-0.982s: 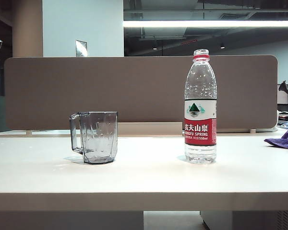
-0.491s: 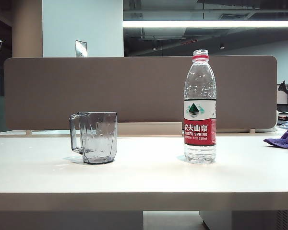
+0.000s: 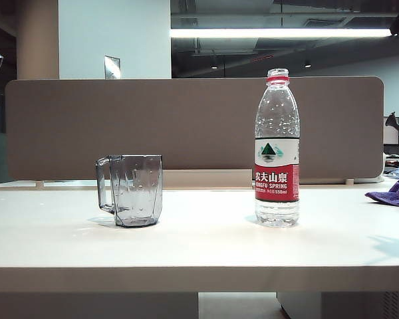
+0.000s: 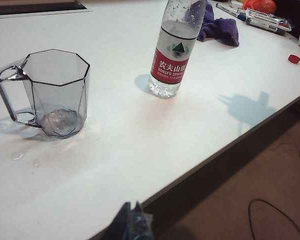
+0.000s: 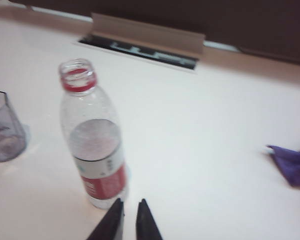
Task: Pick up the mineral water bottle on the table and pour a little water into the mug.
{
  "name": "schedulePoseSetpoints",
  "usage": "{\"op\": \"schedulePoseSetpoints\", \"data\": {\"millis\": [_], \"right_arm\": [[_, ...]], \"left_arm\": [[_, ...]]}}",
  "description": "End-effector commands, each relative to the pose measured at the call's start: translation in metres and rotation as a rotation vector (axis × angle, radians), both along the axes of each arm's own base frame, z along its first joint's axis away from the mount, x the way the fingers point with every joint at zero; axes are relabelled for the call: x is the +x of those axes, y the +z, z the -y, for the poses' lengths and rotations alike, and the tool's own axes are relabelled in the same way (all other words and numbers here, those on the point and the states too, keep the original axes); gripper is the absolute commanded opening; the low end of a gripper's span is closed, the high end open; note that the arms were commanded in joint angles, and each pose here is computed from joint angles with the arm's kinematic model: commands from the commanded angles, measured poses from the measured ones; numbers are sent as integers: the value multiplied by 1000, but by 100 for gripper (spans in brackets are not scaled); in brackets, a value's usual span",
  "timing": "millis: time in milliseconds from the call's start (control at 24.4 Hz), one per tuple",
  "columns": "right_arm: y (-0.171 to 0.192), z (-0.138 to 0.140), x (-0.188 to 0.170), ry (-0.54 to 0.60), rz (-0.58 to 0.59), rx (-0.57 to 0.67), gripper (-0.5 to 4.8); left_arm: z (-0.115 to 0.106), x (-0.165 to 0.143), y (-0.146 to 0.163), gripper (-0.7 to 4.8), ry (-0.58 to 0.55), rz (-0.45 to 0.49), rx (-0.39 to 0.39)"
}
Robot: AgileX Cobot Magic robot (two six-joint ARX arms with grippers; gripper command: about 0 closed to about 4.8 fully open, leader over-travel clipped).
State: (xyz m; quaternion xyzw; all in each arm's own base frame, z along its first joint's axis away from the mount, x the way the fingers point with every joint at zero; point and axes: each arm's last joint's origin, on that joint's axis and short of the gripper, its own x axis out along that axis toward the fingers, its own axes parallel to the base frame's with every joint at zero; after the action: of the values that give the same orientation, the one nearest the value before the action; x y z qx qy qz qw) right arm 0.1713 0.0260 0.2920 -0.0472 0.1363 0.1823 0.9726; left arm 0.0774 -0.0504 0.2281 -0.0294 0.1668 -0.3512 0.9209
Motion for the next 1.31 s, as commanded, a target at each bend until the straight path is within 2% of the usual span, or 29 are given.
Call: {"op": "schedulePoseSetpoints", "data": {"millis": [41, 123, 245, 409, 450, 491, 532, 573, 695, 818, 900, 1146, 1309], "right_arm": [[-30, -7, 2, 18, 70, 104, 63], [-61, -14, -2, 33, 70, 128, 68], [-89, -19, -10, 39, 101, 128, 100], [-122, -21, -22, 63, 191, 178, 127], [-124, -21, -22, 47, 193, 196, 156], [-125, -21, -19, 46, 191, 198, 235], [-125, -22, -18, 48, 191, 198, 270], [-126, -22, -17, 48, 188, 197, 286], [-133, -24, -11, 46, 167, 191, 289], [-137, -27, -1, 45, 147, 186, 410], [-138, -29, 6, 44, 137, 184, 451], [-132, -38, 39, 49, 142, 186, 479], [-130, -44, 56, 75, 129, 188, 479]], "left_arm": [[0, 0, 3, -3, -6, 16, -10], [0, 0, 3, -4, -5, 17, -10], [0, 0, 3, -4, -6, 17, -10], [0, 0, 3, -3, -6, 16, -10], [0, 0, 3, -3, -6, 16, -10], [0, 0, 3, -4, -5, 17, -10], [0, 0, 3, -3, -5, 17, -10], [0, 0, 3, -4, -5, 16, -10], [0, 0, 3, -4, -5, 17, -10], [0, 0, 3, -4, -6, 16, -10], [0, 0, 3, -4, -5, 17, -10], [0, 0, 3, -3, -6, 16, -10], [0, 0, 3, -4, -6, 16, -10]]}}
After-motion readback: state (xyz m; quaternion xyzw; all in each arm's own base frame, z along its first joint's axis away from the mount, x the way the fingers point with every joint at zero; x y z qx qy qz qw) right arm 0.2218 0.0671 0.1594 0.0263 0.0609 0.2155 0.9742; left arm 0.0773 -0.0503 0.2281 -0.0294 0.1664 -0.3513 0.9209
